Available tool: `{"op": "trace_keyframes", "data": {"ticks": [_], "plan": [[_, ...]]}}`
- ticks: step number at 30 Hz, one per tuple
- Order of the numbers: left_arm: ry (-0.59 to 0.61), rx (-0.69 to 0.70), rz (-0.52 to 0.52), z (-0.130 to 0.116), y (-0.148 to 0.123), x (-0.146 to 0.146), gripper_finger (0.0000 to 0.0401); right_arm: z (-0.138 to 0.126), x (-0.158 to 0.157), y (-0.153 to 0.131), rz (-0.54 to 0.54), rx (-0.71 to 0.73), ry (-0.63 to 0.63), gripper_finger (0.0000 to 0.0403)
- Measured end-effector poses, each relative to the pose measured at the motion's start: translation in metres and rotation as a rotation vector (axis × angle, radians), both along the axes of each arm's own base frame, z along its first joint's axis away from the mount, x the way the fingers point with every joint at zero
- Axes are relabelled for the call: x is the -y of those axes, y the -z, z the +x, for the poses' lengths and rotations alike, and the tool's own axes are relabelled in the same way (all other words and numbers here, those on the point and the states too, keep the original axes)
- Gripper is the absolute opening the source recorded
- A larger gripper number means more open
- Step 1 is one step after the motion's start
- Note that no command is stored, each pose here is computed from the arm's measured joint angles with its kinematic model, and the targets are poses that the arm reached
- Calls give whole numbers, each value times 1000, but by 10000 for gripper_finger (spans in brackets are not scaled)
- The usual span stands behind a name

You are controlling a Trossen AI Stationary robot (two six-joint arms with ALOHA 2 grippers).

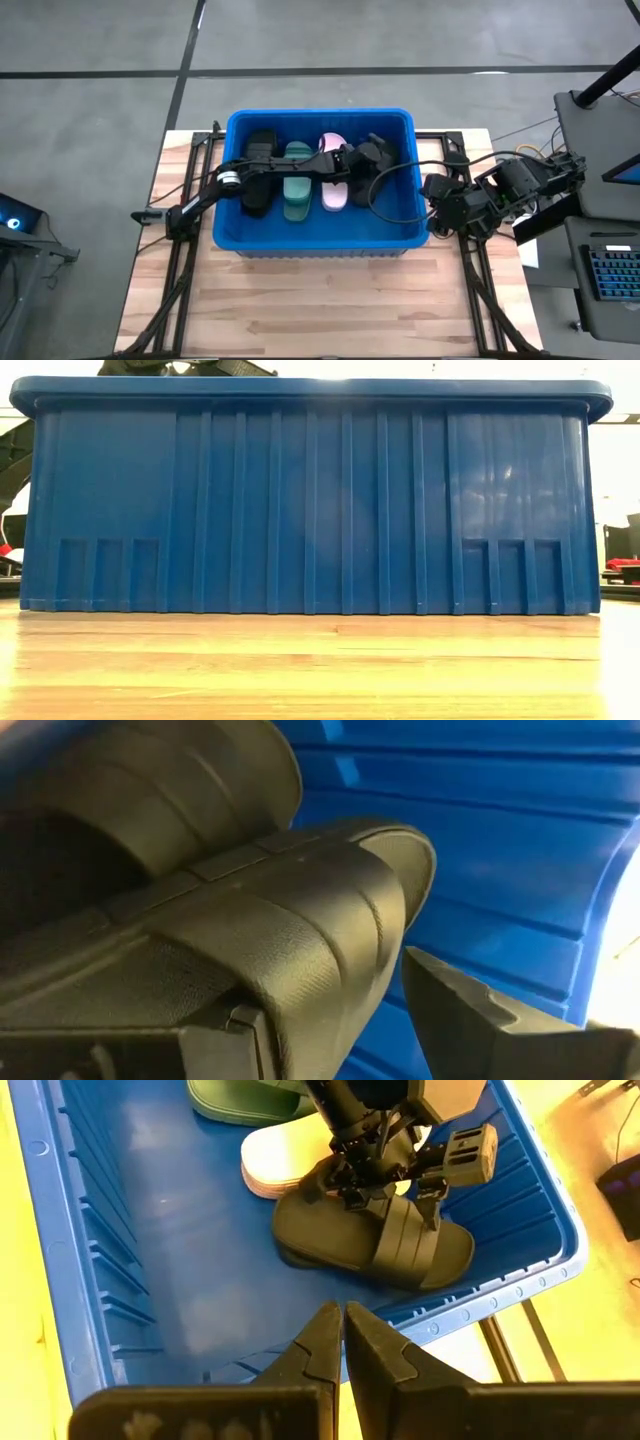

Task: Pick and place slides into bin
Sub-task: Put the black slipper on the black slipper

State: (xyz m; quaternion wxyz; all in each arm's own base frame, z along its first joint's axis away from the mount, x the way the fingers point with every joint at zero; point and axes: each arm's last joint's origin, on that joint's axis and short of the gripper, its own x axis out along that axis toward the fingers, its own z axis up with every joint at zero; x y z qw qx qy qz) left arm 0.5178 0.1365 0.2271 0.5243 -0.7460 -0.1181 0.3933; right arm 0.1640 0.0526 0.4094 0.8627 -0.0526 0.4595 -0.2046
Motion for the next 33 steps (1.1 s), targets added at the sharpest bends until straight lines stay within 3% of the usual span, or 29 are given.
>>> {"op": "trace_keyframes", "data": {"ticks": [12, 33], "plan": [[152, -64, 28, -3, 1, -13, 160, 0, 0, 0, 6, -3, -3, 8], [236, -23, 11, -2, 4, -18, 160, -1, -1, 1, 44, -27, -26, 8]]}}
